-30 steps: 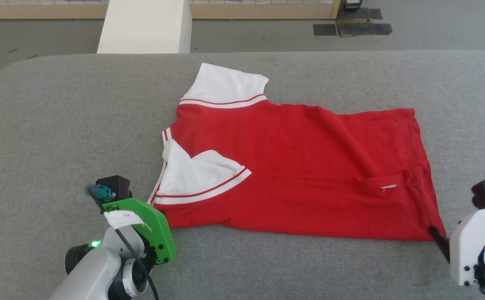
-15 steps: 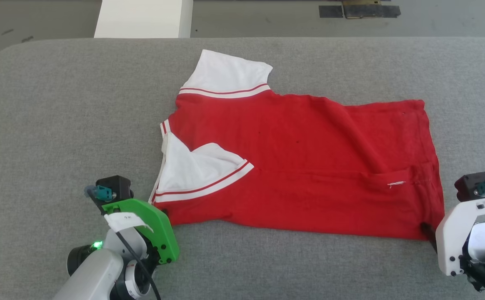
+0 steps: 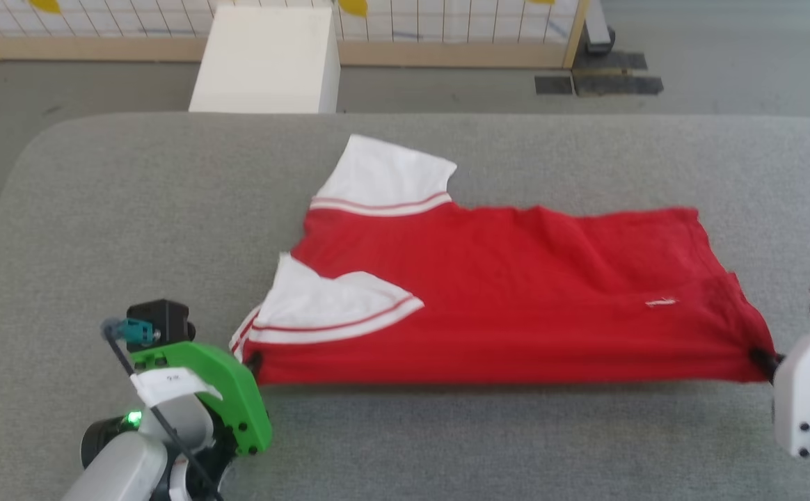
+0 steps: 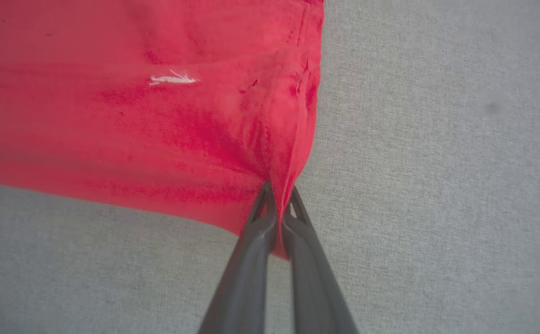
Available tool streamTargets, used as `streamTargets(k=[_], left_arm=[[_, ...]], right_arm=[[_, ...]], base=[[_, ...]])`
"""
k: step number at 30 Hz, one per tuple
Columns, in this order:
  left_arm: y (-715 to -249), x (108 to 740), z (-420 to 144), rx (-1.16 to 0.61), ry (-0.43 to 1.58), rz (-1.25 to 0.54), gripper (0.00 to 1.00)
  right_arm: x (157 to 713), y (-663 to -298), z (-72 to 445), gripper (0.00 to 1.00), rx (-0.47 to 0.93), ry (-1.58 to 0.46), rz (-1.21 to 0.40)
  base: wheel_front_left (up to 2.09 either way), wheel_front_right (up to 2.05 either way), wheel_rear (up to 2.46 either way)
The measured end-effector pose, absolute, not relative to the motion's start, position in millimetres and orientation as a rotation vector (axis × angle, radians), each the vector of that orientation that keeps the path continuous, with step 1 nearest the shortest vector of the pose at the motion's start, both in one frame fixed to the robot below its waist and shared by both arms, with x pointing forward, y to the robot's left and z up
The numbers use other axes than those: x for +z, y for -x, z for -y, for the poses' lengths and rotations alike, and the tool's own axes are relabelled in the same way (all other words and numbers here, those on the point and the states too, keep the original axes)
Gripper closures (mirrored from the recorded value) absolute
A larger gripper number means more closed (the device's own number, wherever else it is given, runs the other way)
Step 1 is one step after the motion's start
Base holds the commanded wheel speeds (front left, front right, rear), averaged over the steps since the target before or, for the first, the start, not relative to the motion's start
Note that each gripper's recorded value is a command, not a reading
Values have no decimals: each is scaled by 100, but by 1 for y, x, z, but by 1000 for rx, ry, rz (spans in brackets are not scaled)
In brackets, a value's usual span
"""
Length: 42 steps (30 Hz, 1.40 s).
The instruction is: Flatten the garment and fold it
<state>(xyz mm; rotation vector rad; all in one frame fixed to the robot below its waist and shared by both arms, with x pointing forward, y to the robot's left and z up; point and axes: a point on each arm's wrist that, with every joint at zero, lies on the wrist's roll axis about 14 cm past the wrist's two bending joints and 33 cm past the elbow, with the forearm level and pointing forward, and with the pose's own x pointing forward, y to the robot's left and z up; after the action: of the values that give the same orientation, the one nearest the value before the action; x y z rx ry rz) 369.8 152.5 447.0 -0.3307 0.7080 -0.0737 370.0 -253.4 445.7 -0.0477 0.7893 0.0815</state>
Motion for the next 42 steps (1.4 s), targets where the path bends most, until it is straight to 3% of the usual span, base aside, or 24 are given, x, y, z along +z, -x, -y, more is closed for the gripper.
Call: streamTargets(k=[5, 16, 17, 18, 19, 20, 25, 28, 36, 42], left_arm=[[-341, 449, -153, -80, 351, -749, 100], [-285, 387, -150, -8, 453, -972, 100], [-284, 384, -150, -6, 458, -979, 69], [-284, 382, -150, -6, 462, -983, 7], [-283, 380, -151, -4, 463, -984, 0], [-284, 380, -152, -1, 464, -983, 0], [-300, 401, -152, -26, 497, -905, 0], [-323, 434, -151, -70, 518, -792, 0], [-404, 552, -174, -75, 389, -232, 0], [-435, 555, -147, -159, 276, -134, 0]], right_arm=[[443, -340, 265, 100, 52, 52, -847], [377, -269, 257, 100, 38, -15, -1111], [372, -266, 256, 100, 35, -27, -1119], [370, -265, 256, 100, 32, -30, -1119], [368, -264, 256, 53, 29, -36, -1117], [368, -264, 256, 0, 25, -44, -1110], [382, -279, 256, 0, 19, -99, -1025], [411, -302, 255, 0, 20, -174, -892], [505, -366, 296, 0, -73, -88, -509], [516, -396, 299, 0, -81, -64, -440]], base=[[0, 0, 0], [0, 0, 0], [0, 0, 0], [0, 0, 0], [0, 0, 0], [0, 0, 0], [0, 0, 0], [0, 0, 0], [0, 0, 0], [0, 0, 0]])
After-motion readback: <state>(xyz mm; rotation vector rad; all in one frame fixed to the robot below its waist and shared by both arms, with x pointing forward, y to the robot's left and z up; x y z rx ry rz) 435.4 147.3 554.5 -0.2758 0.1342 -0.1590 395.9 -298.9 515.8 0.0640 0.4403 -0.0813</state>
